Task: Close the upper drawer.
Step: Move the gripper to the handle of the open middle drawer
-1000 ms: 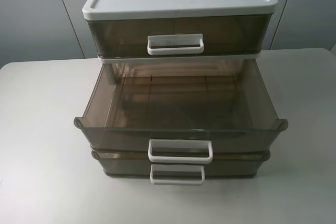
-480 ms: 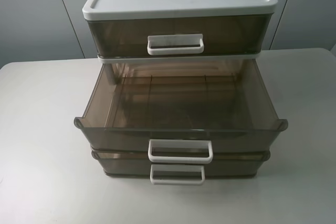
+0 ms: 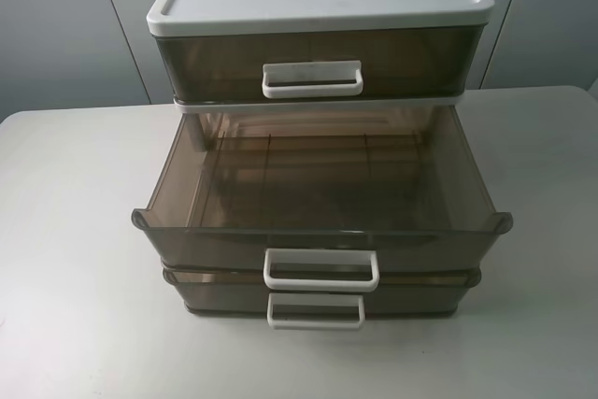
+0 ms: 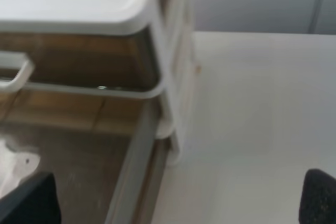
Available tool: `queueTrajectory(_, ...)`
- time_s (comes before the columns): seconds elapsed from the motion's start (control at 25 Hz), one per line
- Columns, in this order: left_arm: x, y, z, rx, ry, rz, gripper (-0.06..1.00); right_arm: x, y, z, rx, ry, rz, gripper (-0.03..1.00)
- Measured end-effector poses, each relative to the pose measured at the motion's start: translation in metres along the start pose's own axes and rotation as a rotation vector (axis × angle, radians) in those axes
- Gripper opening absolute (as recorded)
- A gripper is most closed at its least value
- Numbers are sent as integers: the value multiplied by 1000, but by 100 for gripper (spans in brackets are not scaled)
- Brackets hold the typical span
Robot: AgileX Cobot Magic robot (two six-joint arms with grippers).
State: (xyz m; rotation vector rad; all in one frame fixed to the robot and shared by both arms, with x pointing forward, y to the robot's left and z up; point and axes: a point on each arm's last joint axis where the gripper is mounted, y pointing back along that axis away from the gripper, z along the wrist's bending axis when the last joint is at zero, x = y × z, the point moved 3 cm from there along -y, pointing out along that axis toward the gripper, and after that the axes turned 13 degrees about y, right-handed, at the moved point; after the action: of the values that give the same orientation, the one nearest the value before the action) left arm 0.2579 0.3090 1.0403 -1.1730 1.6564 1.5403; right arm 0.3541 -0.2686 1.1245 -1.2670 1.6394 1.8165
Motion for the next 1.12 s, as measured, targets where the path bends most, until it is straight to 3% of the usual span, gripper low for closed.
queueTrajectory(0.32,0,0,0,0,0,0,74,-14,-33,51,-321,317,14,69)
queueTrajectory(0.68,0,0,0,0,0,0,74,4,-65,140,-657,775,105,69)
queueTrajectory(0.84,0,0,0,0,0,0,74,18,-77,168,-733,879,164,69)
queueTrajectory(1.12,0,0,0,0,0,0,74,41,-100,196,-795,993,285,69)
